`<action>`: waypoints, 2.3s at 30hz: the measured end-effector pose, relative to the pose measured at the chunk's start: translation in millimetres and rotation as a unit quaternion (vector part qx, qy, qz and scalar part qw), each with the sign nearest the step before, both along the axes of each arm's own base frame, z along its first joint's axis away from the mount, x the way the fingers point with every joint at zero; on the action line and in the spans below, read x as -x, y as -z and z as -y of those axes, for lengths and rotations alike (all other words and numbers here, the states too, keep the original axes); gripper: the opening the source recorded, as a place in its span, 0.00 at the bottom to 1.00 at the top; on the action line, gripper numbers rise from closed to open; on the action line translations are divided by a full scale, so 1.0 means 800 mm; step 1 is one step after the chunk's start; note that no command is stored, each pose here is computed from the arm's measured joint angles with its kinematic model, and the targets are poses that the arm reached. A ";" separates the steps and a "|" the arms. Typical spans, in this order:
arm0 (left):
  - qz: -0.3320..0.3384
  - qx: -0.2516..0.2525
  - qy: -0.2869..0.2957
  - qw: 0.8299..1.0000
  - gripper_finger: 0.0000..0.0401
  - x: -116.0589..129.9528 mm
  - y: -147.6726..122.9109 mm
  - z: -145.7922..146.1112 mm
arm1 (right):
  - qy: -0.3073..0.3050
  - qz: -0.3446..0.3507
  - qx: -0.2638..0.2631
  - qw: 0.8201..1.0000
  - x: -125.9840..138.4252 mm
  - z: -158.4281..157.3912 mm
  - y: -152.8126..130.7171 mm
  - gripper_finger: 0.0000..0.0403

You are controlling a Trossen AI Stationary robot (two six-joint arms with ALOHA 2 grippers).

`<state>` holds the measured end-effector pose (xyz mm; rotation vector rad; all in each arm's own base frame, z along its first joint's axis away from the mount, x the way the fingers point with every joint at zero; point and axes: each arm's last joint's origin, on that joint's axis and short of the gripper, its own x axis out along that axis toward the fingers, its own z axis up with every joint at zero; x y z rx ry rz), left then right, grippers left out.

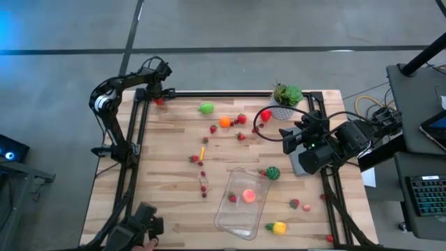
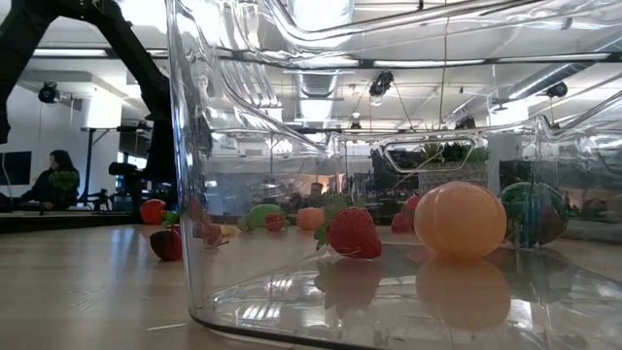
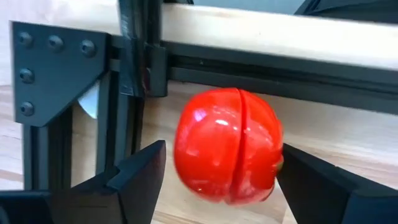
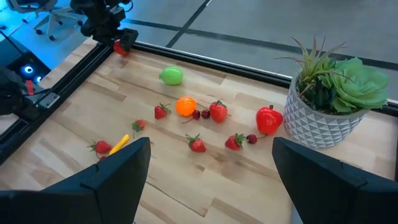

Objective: Pick and placing Produce into tupperware
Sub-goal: Put the red tomato into the transparent basket

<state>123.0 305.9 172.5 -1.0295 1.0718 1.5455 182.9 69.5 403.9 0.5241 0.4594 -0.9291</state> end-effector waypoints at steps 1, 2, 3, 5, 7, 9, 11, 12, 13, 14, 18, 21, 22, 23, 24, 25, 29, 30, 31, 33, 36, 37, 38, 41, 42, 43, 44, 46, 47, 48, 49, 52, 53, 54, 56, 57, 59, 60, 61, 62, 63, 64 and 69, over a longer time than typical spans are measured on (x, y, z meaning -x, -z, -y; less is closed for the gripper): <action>-0.002 0.003 0.005 1.000 0.66 0.000 0.002 0.000 | 0.002 0.000 0.000 1.000 0.000 0.001 0.000 0.82; -0.003 0.005 0.007 1.000 0.64 0.000 0.004 -0.001 | 0.004 0.000 0.000 1.000 -0.001 0.002 0.000 0.82; -0.005 0.008 0.008 1.000 0.62 -0.001 0.006 -0.002 | 0.006 0.000 0.000 1.000 -0.001 0.003 0.000 0.82; -0.006 0.010 0.007 1.000 0.57 -0.001 0.008 -0.002 | 0.010 0.000 0.000 1.000 -0.002 0.005 0.000 0.82; -0.006 0.010 0.008 1.000 0.53 -0.001 0.008 -0.002 | 0.014 -0.001 0.000 1.000 -0.002 0.007 0.000 0.82; -0.012 0.006 0.008 1.000 0.49 0.000 0.008 -0.002 | 0.017 -0.001 0.000 1.000 -0.003 0.008 0.000 0.82; -0.014 0.002 0.012 1.000 0.47 -0.001 0.006 -0.002 | 0.018 -0.001 0.000 1.000 -0.003 0.009 0.000 0.82; -0.014 0.002 0.018 1.000 0.47 -0.001 0.005 -0.002 | 0.017 -0.002 0.001 1.000 -0.003 0.009 0.000 0.82; -0.015 0.002 0.023 1.000 0.47 -0.001 0.004 -0.003 | 0.016 -0.003 0.002 1.000 -0.003 0.009 0.000 0.82; -0.014 0.001 0.024 1.000 0.47 -0.001 0.003 -0.003 | 0.016 -0.003 0.002 1.000 -0.003 0.009 0.000 0.82; -0.002 -0.015 0.032 0.999 0.48 -0.004 -0.006 -0.002 | 0.015 -0.004 0.002 1.000 -0.003 0.009 0.000 0.82; 0.028 -0.025 0.046 0.998 0.48 -0.012 -0.014 0.000 | 0.014 -0.005 0.002 1.000 -0.003 0.008 0.000 0.82; 0.040 -0.027 0.053 0.997 0.48 -0.017 -0.019 0.003 | 0.014 -0.005 0.003 1.000 -0.003 0.008 0.000 0.82; 0.056 -0.033 0.064 0.996 0.48 -0.022 -0.026 0.007 | 0.013 -0.007 0.003 1.000 -0.003 0.008 0.000 0.82; 0.074 -0.042 0.077 0.993 0.48 -0.027 -0.034 0.010 | 0.012 -0.007 0.003 1.000 -0.003 0.008 0.000 0.82; 0.087 -0.054 0.088 0.991 0.48 -0.034 -0.042 0.015 | 0.012 -0.007 0.004 1.000 -0.003 0.008 0.000 0.82; 0.132 -0.102 0.157 0.973 0.48 -0.063 -0.082 0.046 | 0.009 -0.010 0.004 1.000 -0.003 0.008 0.000 0.82; 0.143 -0.119 0.186 0.965 0.48 -0.072 -0.095 0.057 | 0.007 -0.013 0.005 1.000 -0.003 0.008 0.000 0.82; 0.152 -0.134 0.218 0.955 0.48 -0.082 -0.108 0.070 | 0.004 -0.016 0.006 1.000 -0.003 0.008 0.000 0.82; 0.170 -0.156 0.295 0.927 0.48 -0.101 -0.132 0.102 | 0.001 -0.020 0.008 1.000 -0.003 0.008 0.000 0.82; 0.192 -0.193 0.431 0.861 0.48 -0.129 -0.167 0.163 | -0.006 -0.027 0.006 1.000 -0.003 0.008 0.001 0.82; 0.197 -0.204 0.474 0.833 0.48 -0.136 -0.178 0.186 | -0.009 -0.031 0.004 0.999 -0.003 0.007 0.001 0.82; 0.203 -0.212 0.516 0.805 0.48 -0.144 -0.186 0.209 | -0.012 -0.034 0.002 0.999 -0.003 0.007 0.001 0.82; 0.237 -0.235 0.605 0.722 0.48 -0.164 -0.203 0.276 | -0.021 -0.042 -0.006 0.999 -0.003 0.006 0.002 0.82; 0.253 -0.243 0.621 0.701 0.48 -0.170 -0.207 0.295 | -0.023 -0.045 -0.008 0.999 -0.003 0.006 0.002 0.82; 0.269 -0.247 0.634 0.682 0.48 -0.175 -0.210 0.312 | -0.026 -0.047 -0.011 0.998 -0.003 0.006 0.002 0.82; 0.285 -0.248 0.645 0.664 0.48 -0.180 -0.212 0.330 | -0.027 -0.048 -0.014 0.998 -0.003 0.005 0.002 0.82; 0.322 -0.246 0.656 0.637 0.48 -0.195 -0.213 0.360 | -0.028 -0.043 -0.018 0.999 -0.002 0.003 0.002 0.82; 0.339 -0.242 0.658 0.627 0.48 -0.201 -0.213 0.373 | -0.029 -0.038 -0.021 0.999 -0.002 0.001 0.002 0.82; 0.350 -0.233 0.662 0.621 0.48 -0.208 -0.209 0.386 | -0.030 -0.033 -0.024 0.999 -0.001 -0.001 0.002 0.82; 0.359 -0.225 0.666 0.614 0.48 -0.216 -0.204 0.399 | -0.032 -0.030 -0.026 0.999 0.000 -0.004 0.002 0.82; 0.357 -0.195 0.697 0.591 0.48 -0.236 -0.181 0.437 | -0.048 -0.021 -0.033 0.998 0.005 -0.015 0.002 0.82; 0.352 -0.182 0.706 0.587 0.48 -0.243 -0.170 0.450 | -0.053 -0.016 -0.035 0.998 0.007 -0.019 0.001 0.82; 0.351 -0.171 0.710 0.586 0.48 -0.251 -0.161 0.463 | -0.058 -0.012 -0.037 0.998 0.009 -0.022 0.001 0.82; 0.336 -0.145 0.721 0.588 0.48 -0.263 -0.138 0.486 | -0.069 -0.002 -0.041 0.997 0.014 -0.031 0.000 0.82; 0.331 -0.137 0.728 0.584 0.48 -0.270 -0.127 0.496 | -0.073 0.005 -0.042 0.996 0.017 -0.035 0.000 0.82; 0.323 -0.125 0.739 0.578 0.48 -0.282 -0.111 0.513 | -0.077 0.021 -0.044 0.996 0.022 -0.042 -0.001 0.82; 0.316 -0.114 0.740 0.583 0.48 -0.287 -0.102 0.519 | -0.079 0.028 -0.045 0.995 0.024 -0.045 -0.002 0.82; 0.318 -0.106 0.733 0.592 0.48 -0.294 -0.097 0.524 | -0.082 0.033 -0.047 0.995 0.026 -0.047 -0.002 0.82; 0.322 -0.096 0.723 0.604 0.48 -0.300 -0.091 0.526 | -0.084 0.036 -0.049 0.995 0.027 -0.049 -0.002 0.82; 0.323 -0.084 0.709 0.621 0.48 -0.304 -0.086 0.527 | -0.086 0.038 -0.052 0.994 0.029 -0.051 -0.002 0.82; 0.328 -0.073 0.692 0.639 0.48 -0.308 -0.082 0.527 | -0.088 0.039 -0.054 0.994 0.029 -0.053 -0.002 0.82; 0.347 -0.065 0.666 0.657 0.49 -0.323 -0.082 0.532 | -0.100 0.043 -0.061 0.992 0.030 -0.060 -0.001 0.82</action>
